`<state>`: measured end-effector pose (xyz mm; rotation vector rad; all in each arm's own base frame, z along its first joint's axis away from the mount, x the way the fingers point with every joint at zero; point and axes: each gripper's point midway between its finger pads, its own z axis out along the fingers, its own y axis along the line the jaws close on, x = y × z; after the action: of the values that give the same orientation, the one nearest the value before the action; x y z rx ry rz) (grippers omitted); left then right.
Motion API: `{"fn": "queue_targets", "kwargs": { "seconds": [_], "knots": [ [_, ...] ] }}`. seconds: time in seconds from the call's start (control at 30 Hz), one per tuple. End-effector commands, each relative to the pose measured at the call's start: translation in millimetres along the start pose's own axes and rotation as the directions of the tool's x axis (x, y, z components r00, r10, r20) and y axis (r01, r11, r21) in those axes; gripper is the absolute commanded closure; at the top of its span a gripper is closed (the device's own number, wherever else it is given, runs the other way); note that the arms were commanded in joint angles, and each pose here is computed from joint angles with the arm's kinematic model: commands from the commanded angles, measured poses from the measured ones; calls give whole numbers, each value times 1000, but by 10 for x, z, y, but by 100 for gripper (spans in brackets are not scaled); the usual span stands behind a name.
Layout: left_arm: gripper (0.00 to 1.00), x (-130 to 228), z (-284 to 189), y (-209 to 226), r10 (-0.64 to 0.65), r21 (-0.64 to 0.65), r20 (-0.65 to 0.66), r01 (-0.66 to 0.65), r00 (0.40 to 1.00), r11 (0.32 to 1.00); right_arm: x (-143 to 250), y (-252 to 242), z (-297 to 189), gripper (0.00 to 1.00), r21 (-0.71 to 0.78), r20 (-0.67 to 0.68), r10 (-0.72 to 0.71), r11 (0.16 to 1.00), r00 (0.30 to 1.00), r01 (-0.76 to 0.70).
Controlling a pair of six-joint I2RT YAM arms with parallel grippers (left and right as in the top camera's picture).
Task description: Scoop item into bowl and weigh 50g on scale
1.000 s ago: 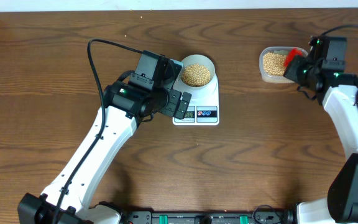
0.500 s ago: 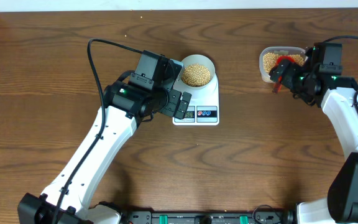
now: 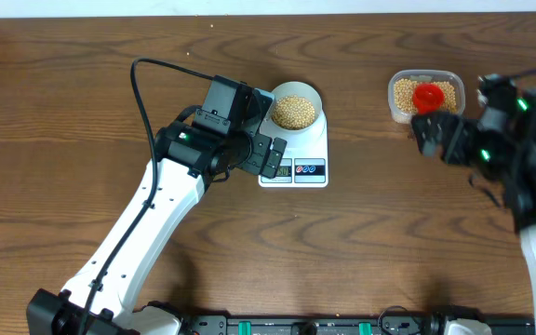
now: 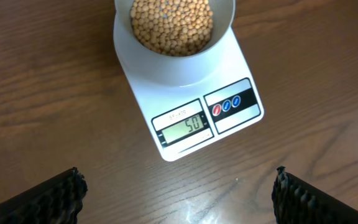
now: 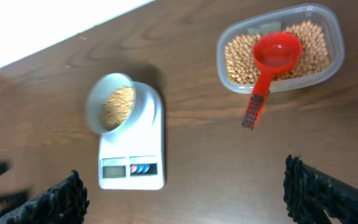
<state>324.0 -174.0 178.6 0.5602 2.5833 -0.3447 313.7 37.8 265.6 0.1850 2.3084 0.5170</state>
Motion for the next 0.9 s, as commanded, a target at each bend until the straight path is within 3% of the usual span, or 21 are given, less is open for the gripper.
{"fn": "queue_targets", "kwargs": {
  "seconds": [0.0, 0.13, 0.4, 0.63, 0.87],
  "knots": [
    [2, 28, 7, 41, -5, -16, -5, 5, 1000, 1000, 82, 198, -481, 1, -33, 71, -68, 997, 995, 70],
    [2, 29, 7, 41, -5, -16, -5, 5, 1000, 1000, 190, 173, -904, 1, 57, 164, -149, 988, 975, 142],
    [2, 29, 7, 41, -5, -16, -5, 5, 1000, 1000, 527, -46, -1316, 1, 217, 190, -164, 969, 968, 121],
    [2, 29, 7, 41, -5, -16, -5, 5, 1000, 1000, 542, -179, -1292, 1, 277, 206, -175, 954, 963, 114],
    [2, 29, 7, 41, -5, -16, -5, 5, 1000, 1000, 492, -275, -1047, 1, 263, 400, -245, 954, 883, 146]
  ]
}}
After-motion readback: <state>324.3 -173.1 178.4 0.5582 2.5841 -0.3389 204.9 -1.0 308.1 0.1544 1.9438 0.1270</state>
